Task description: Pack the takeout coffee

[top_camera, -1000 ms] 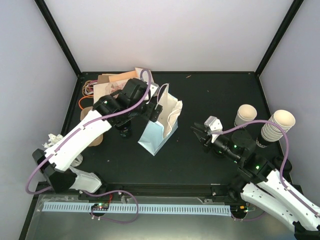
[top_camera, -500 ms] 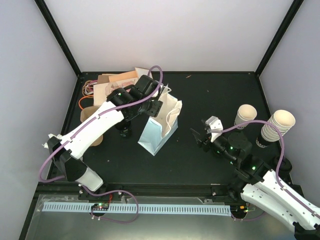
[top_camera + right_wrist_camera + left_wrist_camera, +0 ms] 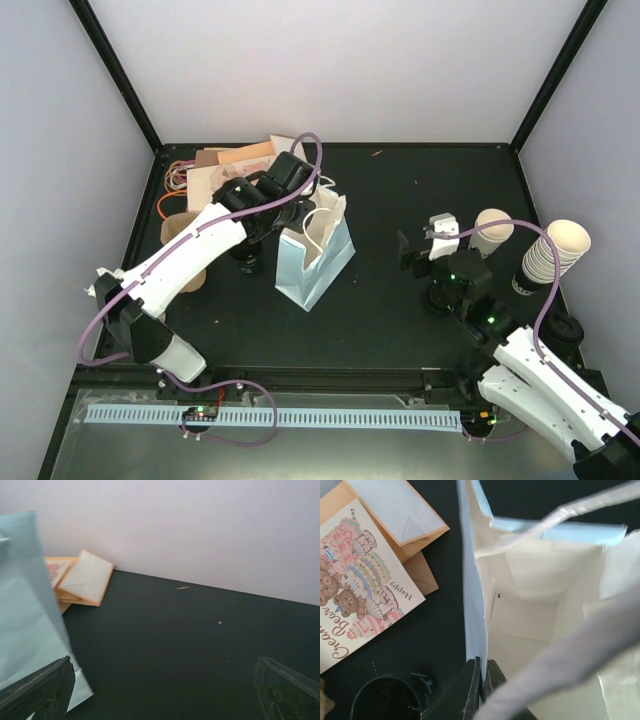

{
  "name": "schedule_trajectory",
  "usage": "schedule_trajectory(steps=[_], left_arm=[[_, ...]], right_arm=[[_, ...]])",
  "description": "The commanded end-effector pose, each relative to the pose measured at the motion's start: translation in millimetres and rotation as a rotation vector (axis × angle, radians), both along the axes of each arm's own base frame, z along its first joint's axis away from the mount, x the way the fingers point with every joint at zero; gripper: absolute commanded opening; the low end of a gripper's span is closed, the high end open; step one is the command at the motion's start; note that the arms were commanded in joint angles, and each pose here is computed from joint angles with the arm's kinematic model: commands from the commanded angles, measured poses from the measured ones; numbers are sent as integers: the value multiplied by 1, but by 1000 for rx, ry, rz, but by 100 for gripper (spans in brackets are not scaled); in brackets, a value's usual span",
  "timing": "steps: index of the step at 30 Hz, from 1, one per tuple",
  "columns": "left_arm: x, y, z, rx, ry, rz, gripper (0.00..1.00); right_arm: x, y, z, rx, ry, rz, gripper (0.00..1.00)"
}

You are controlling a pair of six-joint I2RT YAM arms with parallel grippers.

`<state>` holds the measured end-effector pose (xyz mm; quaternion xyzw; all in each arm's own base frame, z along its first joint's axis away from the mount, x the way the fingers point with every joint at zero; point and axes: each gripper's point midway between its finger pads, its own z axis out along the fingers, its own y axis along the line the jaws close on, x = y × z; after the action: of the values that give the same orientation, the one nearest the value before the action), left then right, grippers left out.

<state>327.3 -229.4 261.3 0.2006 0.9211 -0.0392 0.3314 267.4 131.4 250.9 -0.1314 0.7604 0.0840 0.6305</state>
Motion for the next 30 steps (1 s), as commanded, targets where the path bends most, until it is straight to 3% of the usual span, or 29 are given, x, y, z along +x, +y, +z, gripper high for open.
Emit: schedule_trajectory(steps=[1,14,20,30], left_arm=[[-4,9,8,-14,-31,14,2],[-15,9,20,-107,-79,-12,2],[-17,9,25,-123,-92,-20,1],[-19,5,24,-170,-92,-29,2]], right_arm=[[16,-19,10,64,-77,-89,100],[41,-72,-11,-19,-190,-232,100],[67,-96,-37,-51,-175,-323,100],[88,-100,-59,-42,-174,-213,100]])
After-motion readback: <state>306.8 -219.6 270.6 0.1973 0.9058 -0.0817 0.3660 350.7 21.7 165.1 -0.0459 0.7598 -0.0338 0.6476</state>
